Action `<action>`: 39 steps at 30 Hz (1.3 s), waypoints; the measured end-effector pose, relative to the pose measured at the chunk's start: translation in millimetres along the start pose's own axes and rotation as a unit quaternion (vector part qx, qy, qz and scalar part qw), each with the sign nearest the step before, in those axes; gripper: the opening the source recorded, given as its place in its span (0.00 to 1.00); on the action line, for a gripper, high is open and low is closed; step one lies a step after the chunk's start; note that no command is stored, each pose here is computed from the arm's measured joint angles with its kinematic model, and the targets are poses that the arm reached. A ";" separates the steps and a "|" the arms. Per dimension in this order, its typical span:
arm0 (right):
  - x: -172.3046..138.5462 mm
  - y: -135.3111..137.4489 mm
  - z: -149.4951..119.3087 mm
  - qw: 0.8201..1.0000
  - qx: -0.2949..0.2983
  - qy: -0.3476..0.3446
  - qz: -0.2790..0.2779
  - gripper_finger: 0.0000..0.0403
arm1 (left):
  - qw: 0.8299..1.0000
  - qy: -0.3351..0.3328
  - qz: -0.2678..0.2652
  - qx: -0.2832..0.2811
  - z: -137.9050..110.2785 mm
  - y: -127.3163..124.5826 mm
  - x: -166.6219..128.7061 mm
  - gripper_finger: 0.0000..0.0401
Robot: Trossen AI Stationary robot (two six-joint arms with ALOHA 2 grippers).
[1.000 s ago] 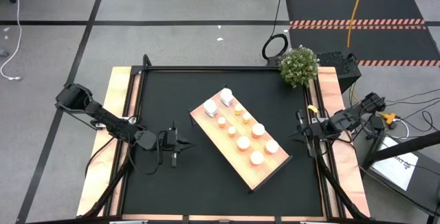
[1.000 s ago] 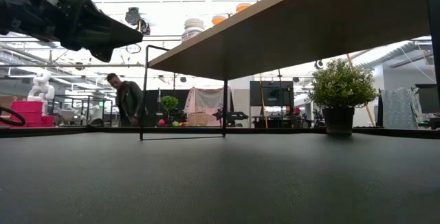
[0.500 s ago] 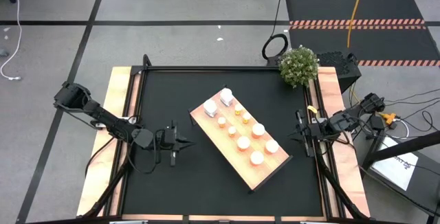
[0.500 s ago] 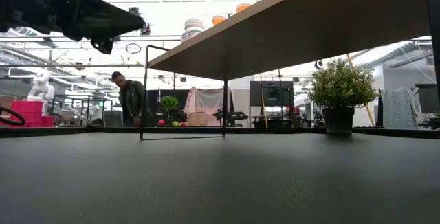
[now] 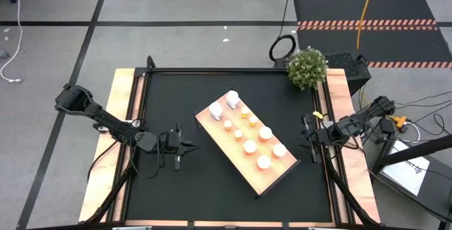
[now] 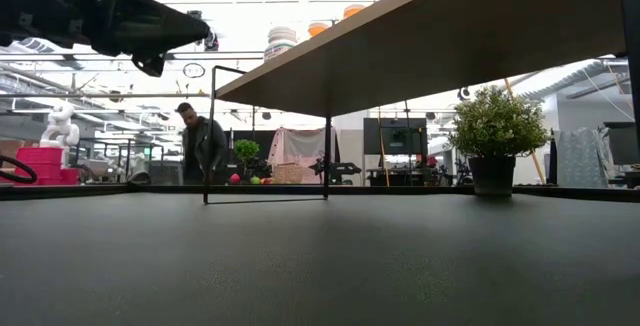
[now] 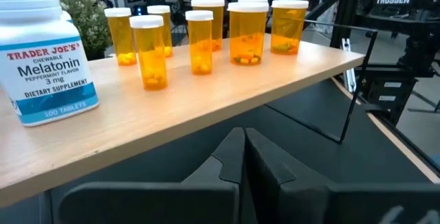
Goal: Pick and place medicine bottles onto shelf by color
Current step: Return to Home Position
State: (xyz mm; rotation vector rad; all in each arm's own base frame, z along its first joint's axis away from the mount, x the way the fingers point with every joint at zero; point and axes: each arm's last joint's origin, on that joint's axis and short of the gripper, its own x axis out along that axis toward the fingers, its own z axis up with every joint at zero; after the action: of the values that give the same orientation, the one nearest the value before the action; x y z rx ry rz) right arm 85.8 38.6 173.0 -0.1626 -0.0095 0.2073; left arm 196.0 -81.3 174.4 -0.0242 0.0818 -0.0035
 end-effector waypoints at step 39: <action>4.7 -24.8 -4.9 0.999 0.021 -0.021 -0.043 0.00 | 1.000 -0.012 0.002 0.001 2.5 0.0 0.0 0.05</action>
State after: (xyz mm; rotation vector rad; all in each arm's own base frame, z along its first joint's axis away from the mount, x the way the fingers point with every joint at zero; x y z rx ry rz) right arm 95.6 14.9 172.2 -0.1161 -0.0545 0.1241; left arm 196.2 -81.2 176.9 -0.0221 0.0571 0.0007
